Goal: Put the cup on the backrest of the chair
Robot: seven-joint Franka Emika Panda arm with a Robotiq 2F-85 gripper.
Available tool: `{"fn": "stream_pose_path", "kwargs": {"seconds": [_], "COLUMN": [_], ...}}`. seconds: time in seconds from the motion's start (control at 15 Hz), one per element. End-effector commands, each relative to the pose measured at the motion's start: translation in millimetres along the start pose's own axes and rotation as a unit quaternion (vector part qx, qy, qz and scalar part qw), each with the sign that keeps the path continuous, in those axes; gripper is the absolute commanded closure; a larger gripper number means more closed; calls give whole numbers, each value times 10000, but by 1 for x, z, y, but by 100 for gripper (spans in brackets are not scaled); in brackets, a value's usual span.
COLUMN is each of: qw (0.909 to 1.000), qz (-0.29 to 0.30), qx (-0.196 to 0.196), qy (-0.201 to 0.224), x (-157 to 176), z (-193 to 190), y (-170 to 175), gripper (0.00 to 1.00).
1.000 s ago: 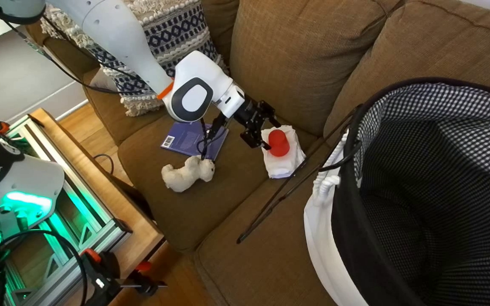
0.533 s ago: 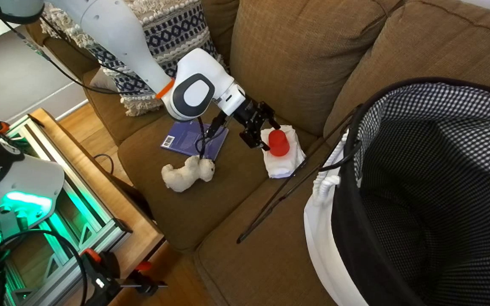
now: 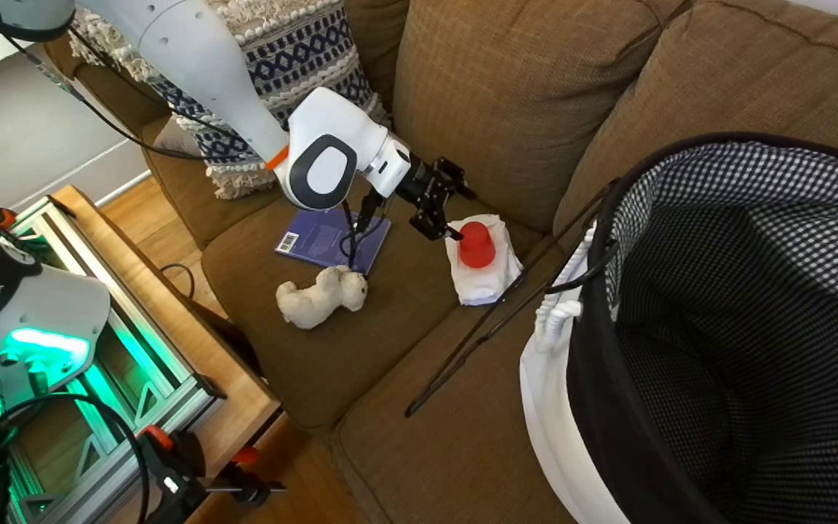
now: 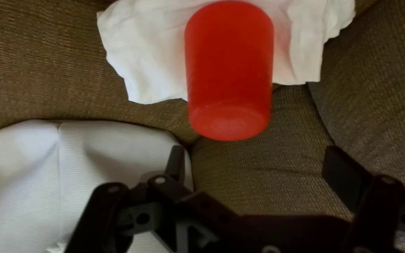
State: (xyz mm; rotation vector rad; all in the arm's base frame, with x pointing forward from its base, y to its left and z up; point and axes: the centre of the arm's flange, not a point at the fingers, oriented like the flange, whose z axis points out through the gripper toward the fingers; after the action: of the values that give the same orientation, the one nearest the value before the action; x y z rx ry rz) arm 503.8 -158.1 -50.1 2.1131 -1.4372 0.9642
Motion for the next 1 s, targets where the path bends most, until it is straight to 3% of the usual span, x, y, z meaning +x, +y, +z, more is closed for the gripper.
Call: {"fn": "stream_pose_path", "kwargs": {"seconds": [0.0,0.47,0.93], "qw": [10000,9996,9983], "qz": [55,48,-91], "qx": [63,-260,-570], "qy": [39,127,-115], "x": [-17,-11,-24], "z": [24,51,72], "y": [5,19,27], "gripper": [0,0,0]}}
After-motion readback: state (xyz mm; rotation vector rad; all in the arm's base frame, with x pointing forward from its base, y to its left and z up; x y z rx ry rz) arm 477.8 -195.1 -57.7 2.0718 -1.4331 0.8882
